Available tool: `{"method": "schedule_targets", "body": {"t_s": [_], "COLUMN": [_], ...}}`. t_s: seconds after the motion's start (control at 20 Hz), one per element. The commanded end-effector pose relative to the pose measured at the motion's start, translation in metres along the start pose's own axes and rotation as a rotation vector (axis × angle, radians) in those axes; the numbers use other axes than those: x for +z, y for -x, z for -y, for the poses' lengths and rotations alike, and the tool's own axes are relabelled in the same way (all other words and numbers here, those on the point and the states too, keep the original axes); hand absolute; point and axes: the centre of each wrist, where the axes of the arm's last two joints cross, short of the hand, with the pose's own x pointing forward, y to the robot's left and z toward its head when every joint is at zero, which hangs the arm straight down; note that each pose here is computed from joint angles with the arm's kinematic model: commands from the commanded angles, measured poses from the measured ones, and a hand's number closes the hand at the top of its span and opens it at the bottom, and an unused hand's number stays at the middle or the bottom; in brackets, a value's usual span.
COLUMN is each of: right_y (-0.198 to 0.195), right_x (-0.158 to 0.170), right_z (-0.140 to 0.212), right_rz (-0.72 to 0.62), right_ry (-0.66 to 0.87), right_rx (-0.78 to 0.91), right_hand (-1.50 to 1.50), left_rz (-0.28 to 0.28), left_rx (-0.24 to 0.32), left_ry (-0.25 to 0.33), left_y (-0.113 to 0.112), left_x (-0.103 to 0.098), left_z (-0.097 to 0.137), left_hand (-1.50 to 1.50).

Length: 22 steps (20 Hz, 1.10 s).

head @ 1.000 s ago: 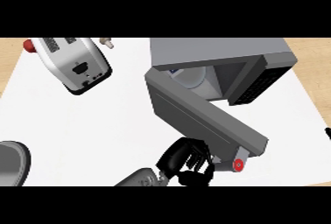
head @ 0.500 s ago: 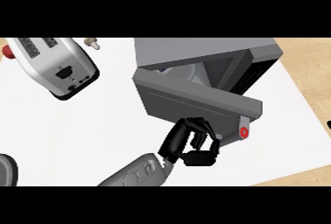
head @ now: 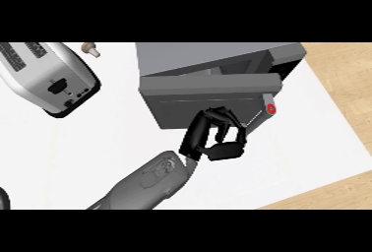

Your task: Pick up the milk, place it into the microwave and close the microwave

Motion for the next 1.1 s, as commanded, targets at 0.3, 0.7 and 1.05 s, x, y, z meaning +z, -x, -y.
{"method": "schedule_targets", "body": {"t_s": [0.3, 0.7, 1.05], "right_y": [-0.013, -0.020, -0.026], "right_x": [-0.015, -0.027, -0.035], "right_z": [0.017, 0.031, 0.041], "right_rz": [-0.007, 0.009, 0.019], "right_ry": [-0.035, -0.030, -0.021], "right_rx": [0.015, 0.022, 0.031], "right_hand": [-1.50, -1.50, -1.50], "left_rz": [0.023, 0.069, 0.087], "left_rx": [0.045, 0.095, 0.106], "left_ry": [-0.107, -0.128, -0.143], "left_y": [-0.015, -0.020, -0.018], "left_x": [-0.041, -0.050, -0.053], "left_z": [-0.019, -0.023, -0.025], "left_hand": [1.50, 1.50, 1.50]}}
